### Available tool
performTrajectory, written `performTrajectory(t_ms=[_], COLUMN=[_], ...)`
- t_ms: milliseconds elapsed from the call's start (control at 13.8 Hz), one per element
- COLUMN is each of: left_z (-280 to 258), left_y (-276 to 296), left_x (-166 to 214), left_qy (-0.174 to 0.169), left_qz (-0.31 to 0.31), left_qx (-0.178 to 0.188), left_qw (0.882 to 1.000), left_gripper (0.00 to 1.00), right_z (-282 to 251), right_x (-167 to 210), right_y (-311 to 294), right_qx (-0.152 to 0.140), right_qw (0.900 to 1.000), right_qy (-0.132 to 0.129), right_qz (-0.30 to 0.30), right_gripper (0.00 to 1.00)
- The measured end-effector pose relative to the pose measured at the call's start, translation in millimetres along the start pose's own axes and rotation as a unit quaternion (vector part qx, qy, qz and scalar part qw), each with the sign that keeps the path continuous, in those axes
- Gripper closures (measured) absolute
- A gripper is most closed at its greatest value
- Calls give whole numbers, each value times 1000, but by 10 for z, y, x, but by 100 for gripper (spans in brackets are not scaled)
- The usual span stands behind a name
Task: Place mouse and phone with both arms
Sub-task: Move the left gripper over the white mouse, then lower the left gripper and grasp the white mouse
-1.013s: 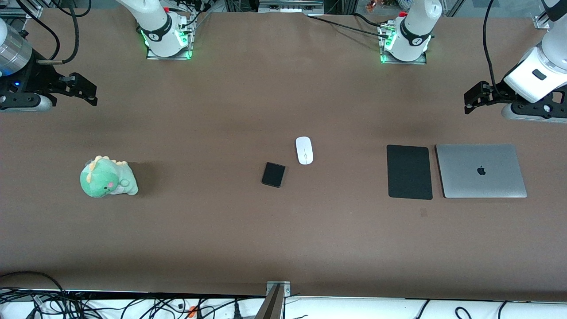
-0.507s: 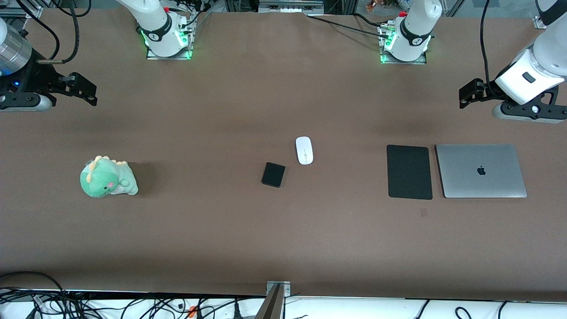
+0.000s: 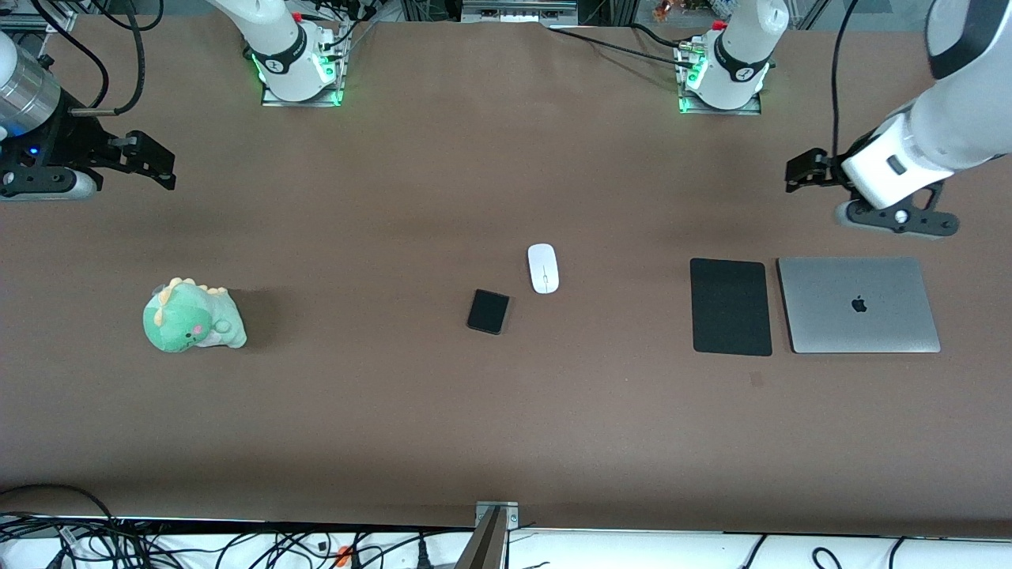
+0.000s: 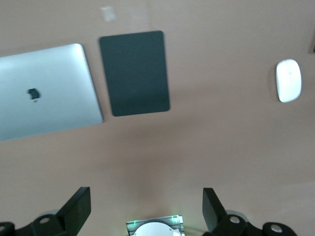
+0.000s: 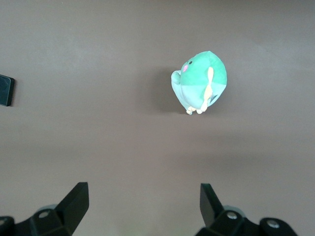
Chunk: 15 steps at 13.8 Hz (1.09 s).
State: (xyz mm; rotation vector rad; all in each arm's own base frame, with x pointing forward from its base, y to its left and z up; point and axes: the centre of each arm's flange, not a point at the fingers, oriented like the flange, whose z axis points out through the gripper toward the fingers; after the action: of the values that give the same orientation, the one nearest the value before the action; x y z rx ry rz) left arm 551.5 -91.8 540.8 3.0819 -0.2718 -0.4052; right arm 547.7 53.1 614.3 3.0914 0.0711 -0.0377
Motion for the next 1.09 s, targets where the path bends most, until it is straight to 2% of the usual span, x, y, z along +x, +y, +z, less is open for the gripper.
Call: performTrajectory(t_ms=[145, 362, 579, 796, 941, 1086], left_z=[356, 1037, 1728, 2407, 2872, 3276], left_y=[412, 1116, 2029, 2930, 3319, 3422], left_x=[269, 803, 1112, 1186, 1188, 1200], left_qy=[-19, 3, 50, 102, 131, 153], left_qz=[29, 4, -50, -100, -116, -116], left_qx=[9, 21, 20, -2, -18, -22], left_qw=[999, 1000, 997, 990, 984, 981], left_gripper=[0, 0, 0, 0, 0, 0], right_z=[0, -1, -2, -3, -3, -2], right_x=[0, 1, 1, 0, -3, -2], right_y=[-8, -13, -21, -42, -87, -96], right_qx=[0, 0, 0, 0, 0, 0], right_qw=[1000, 1000, 1000, 1000, 1000, 1000], right_qy=[0, 0, 0, 0, 0, 0], right_qz=[-1, -1, -2, -4, -8, -9], right_gripper=[0, 0, 0, 0, 0, 0])
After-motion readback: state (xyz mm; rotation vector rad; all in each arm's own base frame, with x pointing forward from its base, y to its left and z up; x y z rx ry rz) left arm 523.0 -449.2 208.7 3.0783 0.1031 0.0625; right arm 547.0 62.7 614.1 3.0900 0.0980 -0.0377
